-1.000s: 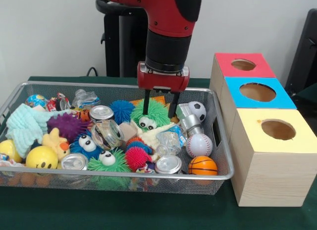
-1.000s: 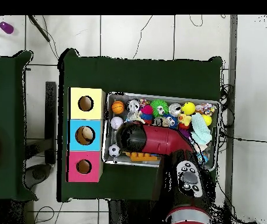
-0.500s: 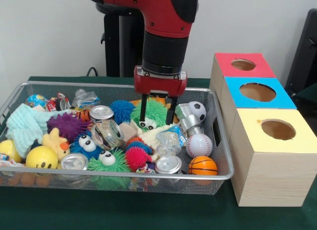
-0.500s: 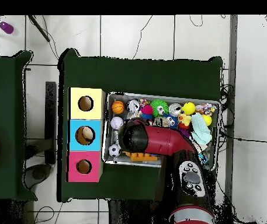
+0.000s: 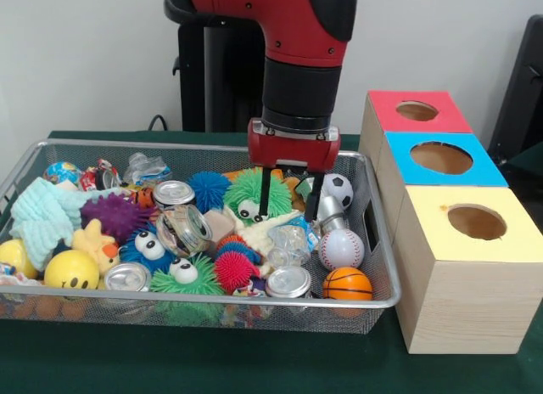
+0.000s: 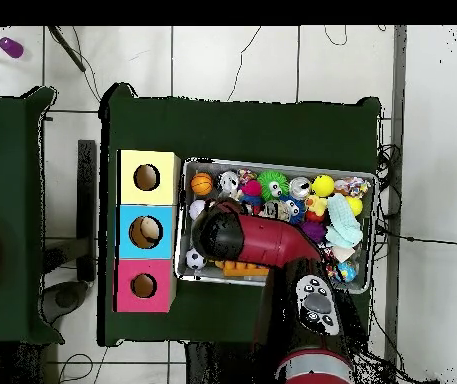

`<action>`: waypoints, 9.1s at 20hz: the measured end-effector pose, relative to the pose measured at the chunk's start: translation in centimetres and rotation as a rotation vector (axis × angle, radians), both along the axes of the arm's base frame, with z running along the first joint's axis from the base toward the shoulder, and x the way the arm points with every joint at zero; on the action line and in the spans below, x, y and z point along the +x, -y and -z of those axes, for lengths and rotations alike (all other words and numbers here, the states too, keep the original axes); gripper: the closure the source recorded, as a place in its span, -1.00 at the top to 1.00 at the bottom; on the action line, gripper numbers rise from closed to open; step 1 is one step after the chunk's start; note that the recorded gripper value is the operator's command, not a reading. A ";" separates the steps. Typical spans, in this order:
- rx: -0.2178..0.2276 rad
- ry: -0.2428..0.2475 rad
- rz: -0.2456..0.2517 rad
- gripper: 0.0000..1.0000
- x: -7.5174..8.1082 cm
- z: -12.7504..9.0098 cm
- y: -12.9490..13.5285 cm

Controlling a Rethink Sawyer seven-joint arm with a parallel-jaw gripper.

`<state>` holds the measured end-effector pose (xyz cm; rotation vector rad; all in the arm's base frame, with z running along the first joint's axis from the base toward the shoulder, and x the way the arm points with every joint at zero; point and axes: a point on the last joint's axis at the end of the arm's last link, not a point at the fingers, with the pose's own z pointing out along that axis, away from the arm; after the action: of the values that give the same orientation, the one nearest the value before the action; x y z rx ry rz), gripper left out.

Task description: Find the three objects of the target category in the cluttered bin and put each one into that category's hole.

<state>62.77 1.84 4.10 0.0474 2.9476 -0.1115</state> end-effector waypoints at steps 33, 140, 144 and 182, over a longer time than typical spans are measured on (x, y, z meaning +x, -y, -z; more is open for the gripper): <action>0.003 -0.043 0.114 1.00 -7.1 5.5 -3.7; 0.030 -0.073 0.086 1.00 -1.9 4.3 -1.3; 0.029 -0.072 0.084 1.00 -2.0 4.3 -1.3; 0.023 -0.040 0.053 -1.00 -1.4 3.3 -1.1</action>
<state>61.41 2.93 0.80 0.1276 2.9885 -0.0869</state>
